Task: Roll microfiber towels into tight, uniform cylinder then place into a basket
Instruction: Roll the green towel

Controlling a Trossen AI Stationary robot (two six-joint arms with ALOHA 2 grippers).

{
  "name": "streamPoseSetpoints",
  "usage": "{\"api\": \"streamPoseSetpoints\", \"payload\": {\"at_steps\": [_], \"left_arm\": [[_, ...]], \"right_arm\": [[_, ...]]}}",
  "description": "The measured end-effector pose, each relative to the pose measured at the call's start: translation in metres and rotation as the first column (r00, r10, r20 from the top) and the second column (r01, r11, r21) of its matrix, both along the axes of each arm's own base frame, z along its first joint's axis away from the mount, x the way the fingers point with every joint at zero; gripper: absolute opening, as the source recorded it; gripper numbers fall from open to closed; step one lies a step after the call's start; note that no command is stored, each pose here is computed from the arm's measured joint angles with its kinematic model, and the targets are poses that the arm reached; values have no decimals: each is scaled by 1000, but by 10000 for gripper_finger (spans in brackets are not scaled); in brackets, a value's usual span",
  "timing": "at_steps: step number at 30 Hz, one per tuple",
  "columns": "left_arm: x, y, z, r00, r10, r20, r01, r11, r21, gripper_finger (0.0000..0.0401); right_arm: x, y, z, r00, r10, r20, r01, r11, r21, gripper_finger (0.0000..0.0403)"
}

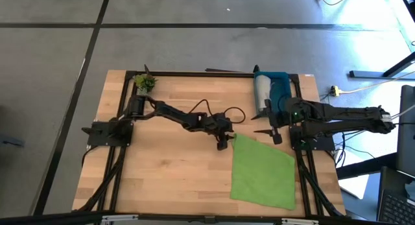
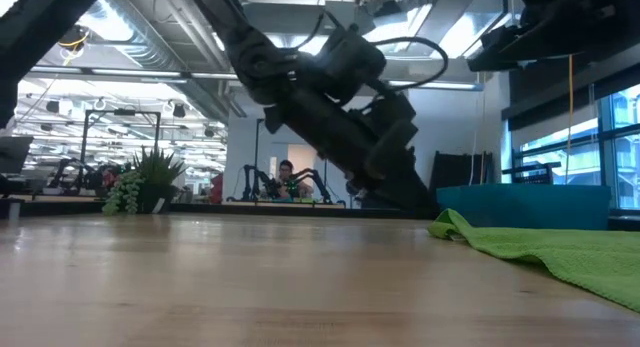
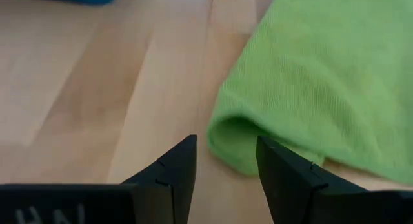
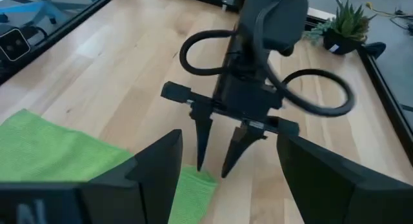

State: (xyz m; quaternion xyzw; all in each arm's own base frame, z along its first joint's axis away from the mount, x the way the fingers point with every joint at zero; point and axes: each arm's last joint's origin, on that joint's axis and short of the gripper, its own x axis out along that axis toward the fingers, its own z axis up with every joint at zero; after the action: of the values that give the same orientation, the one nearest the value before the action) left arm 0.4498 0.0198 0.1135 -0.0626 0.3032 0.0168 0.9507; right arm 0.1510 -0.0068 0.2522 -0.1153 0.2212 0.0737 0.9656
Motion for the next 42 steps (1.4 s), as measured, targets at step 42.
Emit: {"api": "streamPoseSetpoints", "payload": {"at_steps": [42], "left_arm": [[4, -6, -24, 999, 17, -38, -16, 999, 30, 11]], "right_arm": [[0, 0, 0, 1000, -2, -3, 2, 1000, 3, 252]]}}
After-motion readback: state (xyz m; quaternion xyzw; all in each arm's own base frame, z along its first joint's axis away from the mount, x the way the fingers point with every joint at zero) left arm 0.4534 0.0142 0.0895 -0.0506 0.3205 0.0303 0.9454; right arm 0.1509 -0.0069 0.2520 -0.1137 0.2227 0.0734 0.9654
